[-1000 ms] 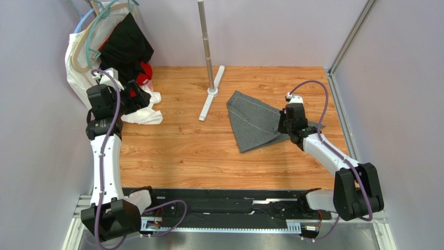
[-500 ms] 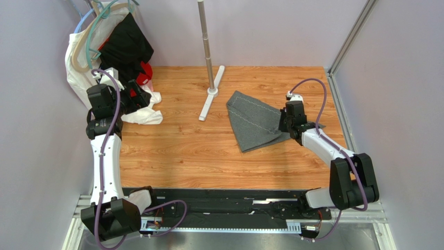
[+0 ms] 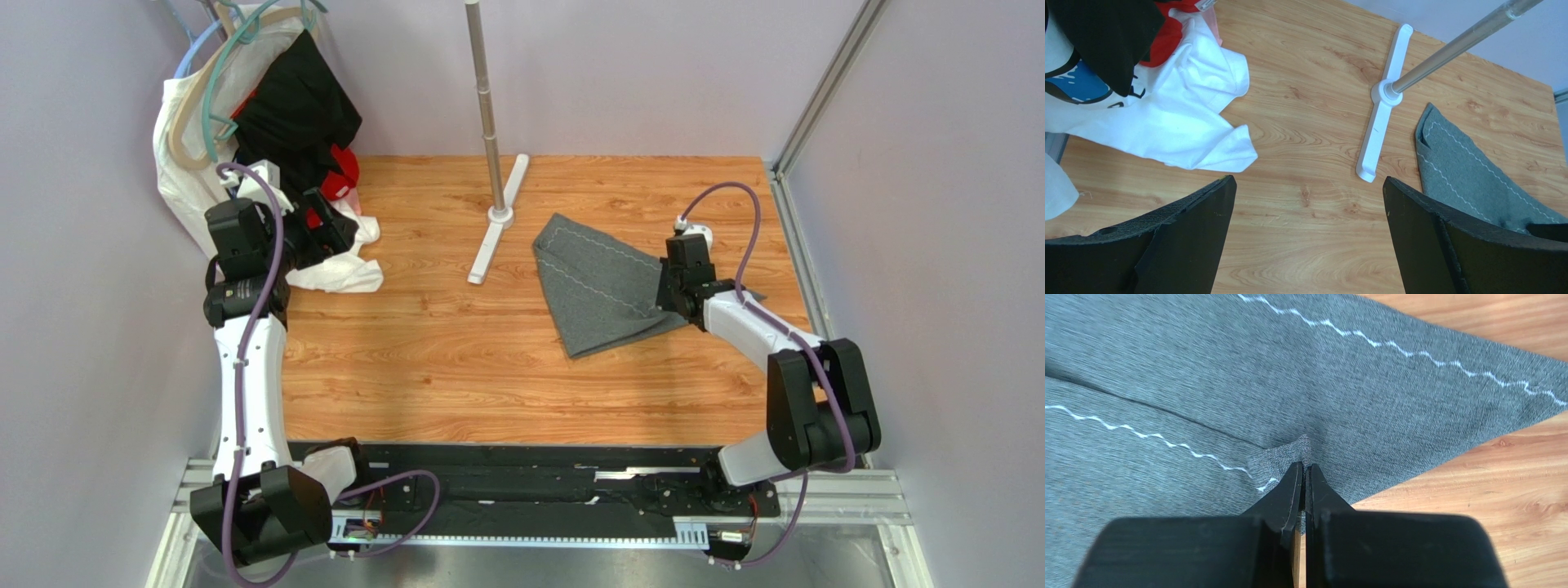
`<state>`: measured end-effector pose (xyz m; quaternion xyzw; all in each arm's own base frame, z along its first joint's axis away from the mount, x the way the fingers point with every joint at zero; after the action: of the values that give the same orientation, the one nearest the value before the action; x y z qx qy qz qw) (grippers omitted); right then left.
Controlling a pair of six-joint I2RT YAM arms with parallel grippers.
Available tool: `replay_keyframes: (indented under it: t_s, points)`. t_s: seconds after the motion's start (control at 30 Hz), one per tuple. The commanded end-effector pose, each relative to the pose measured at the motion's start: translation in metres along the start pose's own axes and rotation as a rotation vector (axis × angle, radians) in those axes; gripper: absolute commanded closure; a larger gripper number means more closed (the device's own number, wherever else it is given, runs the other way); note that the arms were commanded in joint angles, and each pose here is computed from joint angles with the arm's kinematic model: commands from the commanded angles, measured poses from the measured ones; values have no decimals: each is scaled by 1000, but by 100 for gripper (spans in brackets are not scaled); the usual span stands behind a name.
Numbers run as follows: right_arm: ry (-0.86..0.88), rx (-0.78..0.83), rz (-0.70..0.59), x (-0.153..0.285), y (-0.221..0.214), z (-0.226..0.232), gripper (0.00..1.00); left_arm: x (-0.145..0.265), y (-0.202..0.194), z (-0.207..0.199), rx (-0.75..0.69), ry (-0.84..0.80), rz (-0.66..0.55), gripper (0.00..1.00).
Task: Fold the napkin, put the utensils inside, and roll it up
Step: Fold the napkin
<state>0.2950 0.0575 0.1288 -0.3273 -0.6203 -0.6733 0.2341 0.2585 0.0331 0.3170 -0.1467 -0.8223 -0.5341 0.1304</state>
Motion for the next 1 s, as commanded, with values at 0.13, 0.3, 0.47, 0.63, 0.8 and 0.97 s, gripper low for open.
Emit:
replay_keyframes:
  t_s: [0.13, 0.3, 0.47, 0.63, 0.8, 0.97]
  points:
    - [131, -23, -190, 24, 54, 15, 100, 0, 6, -2, 0, -22, -35, 1]
    - [148, -17, -222, 24, 49, 13, 100, 0, 7, -2, -1, -20, -39, 1]
    - [156, -25, -218, 22, 47, 14, 100, 0, 7, -2, 3, -18, -40, 1]
    - [188, -30, -249, 23, 63, 21, 100, 0, 6, -2, 0, -27, -38, 1]
    - [233, -28, -278, 31, 80, 28, 100, -1, 5, -3, 8, -39, -33, 1]
    - [171, -13, -226, 19, 59, 19, 100, -3, 5, -4, 17, -57, -27, 2]
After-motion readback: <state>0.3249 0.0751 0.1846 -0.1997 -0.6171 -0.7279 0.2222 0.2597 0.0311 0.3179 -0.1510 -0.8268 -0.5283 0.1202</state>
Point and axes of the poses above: each gripper's point midway between its finger pads, its own x axis back along the fingers, its own z axis along the line the jaws close on, y = z × x, the point moved 9 cm from there along x, back along the fingers, and after that the axes turned 1 degree about x, right-handed, at the moved point
